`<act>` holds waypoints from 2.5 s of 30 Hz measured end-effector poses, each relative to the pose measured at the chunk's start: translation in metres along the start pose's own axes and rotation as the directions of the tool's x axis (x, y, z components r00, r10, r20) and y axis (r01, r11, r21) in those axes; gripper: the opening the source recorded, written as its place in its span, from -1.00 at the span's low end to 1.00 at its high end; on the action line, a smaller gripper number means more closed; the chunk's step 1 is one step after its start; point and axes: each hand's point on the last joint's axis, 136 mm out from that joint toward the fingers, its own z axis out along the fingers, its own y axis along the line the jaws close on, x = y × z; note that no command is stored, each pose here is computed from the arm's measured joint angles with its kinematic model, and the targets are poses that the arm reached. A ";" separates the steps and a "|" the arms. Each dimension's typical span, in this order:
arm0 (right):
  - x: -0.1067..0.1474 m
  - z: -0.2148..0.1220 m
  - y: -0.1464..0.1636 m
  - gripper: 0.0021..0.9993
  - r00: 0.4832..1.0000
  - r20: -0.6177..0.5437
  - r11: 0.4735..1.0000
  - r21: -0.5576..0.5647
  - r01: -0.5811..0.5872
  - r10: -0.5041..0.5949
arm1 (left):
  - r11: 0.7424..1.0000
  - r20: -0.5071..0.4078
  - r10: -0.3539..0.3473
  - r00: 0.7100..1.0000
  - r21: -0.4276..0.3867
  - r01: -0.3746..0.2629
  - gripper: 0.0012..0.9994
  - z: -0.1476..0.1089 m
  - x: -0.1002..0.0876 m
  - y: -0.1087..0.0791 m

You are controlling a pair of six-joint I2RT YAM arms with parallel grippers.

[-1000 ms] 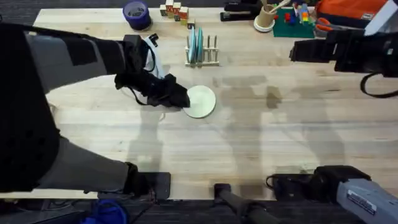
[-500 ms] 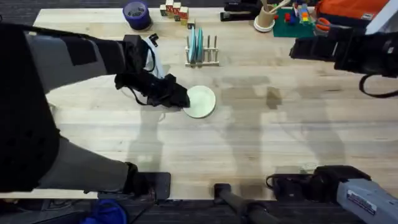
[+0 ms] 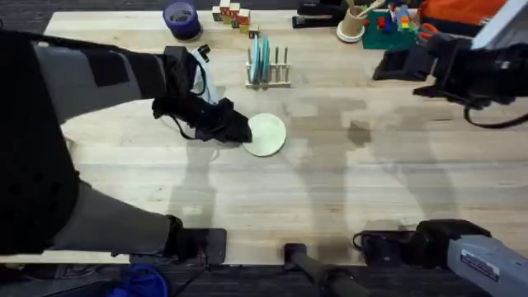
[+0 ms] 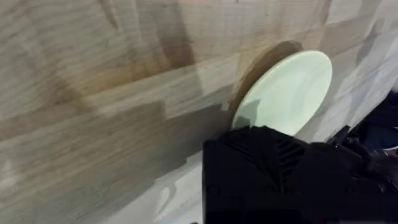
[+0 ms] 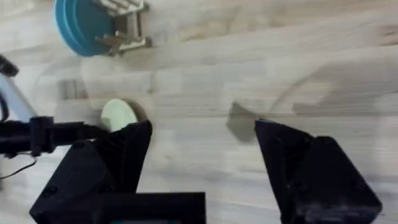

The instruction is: Pick up the plates from the table one by one and place each into a slot on the dish rack.

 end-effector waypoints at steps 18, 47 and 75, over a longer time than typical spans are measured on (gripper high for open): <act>0.022 0.075 0.022 0.99 0.958 -0.283 0.980 -0.174 -0.096 0.043 | 1.000 0.000 0.000 1.000 0.000 0.000 -0.92 0.000 0.000 0.000; 0.087 0.149 0.081 0.99 0.893 -0.449 0.928 -0.335 -0.162 -0.006 | 1.000 0.000 0.000 1.000 0.000 0.000 -0.92 0.000 0.000 0.000; 0.096 0.161 0.097 0.99 0.894 -0.448 0.937 -0.311 -0.157 0.001 | 1.000 0.000 0.000 1.000 0.000 0.000 -0.92 0.000 0.000 0.000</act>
